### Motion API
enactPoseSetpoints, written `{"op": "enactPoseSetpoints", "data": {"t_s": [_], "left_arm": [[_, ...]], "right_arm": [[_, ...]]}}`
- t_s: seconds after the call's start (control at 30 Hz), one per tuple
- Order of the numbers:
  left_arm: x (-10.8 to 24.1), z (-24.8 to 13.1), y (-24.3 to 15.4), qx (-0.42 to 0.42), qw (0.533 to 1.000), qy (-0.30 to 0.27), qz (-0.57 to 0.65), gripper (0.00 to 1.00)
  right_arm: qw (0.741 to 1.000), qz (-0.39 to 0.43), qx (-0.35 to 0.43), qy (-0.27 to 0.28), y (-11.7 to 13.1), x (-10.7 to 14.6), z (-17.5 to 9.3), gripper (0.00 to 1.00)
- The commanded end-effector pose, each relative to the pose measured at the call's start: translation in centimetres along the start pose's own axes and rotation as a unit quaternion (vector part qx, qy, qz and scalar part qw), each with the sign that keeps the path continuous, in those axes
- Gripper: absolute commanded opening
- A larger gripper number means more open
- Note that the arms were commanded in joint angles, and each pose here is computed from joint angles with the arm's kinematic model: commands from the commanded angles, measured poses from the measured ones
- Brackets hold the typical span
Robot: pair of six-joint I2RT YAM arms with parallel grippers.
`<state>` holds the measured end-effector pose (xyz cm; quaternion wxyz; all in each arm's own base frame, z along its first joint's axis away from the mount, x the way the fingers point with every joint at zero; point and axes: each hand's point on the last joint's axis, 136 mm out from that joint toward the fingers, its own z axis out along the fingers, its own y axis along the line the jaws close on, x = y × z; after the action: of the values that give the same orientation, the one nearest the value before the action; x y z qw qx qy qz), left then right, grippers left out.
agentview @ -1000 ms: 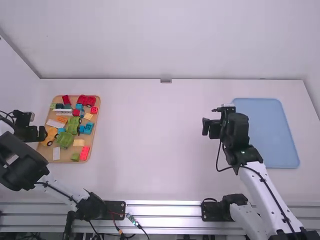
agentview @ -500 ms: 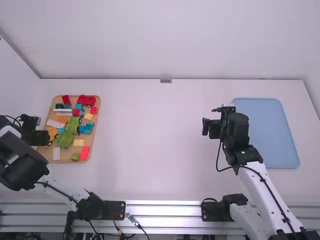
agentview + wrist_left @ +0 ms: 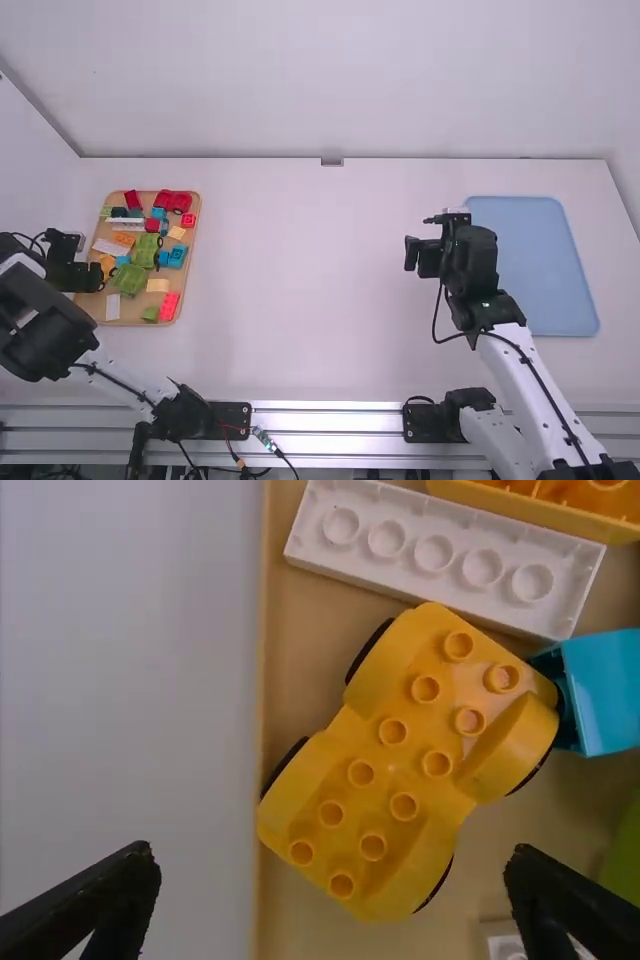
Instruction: Assemble lego blocks to make yellow taxi
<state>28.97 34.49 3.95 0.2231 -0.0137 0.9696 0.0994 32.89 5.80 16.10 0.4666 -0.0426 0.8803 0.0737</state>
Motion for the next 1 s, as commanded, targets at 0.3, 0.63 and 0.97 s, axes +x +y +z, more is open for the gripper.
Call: {"op": "enactPoseSetpoints", "data": {"t_s": [0.3, 0.63, 0.97], "left_arm": [[-0.2, 0.8, -1.8, 0.035, 0.999, -0.016, 0.021, 0.9], [1.1, 3.0, -2.2, 0.058, 0.998, 0.013, 0.01, 0.91], [1.1, 3.9, -2.7, 0.063, 0.998, 0.019, 0.016, 0.93]], "right_arm": [[1.0, 0.009, -0.004, -0.01, 0.3, -1.0, -0.2, 0.99], [1.0, 0.008, -0.004, -0.011, 0.3, -1.0, -0.3, 0.99], [1.0, 0.009, -0.004, -0.012, 0.3, -1.1, -0.2, 0.99]]}}
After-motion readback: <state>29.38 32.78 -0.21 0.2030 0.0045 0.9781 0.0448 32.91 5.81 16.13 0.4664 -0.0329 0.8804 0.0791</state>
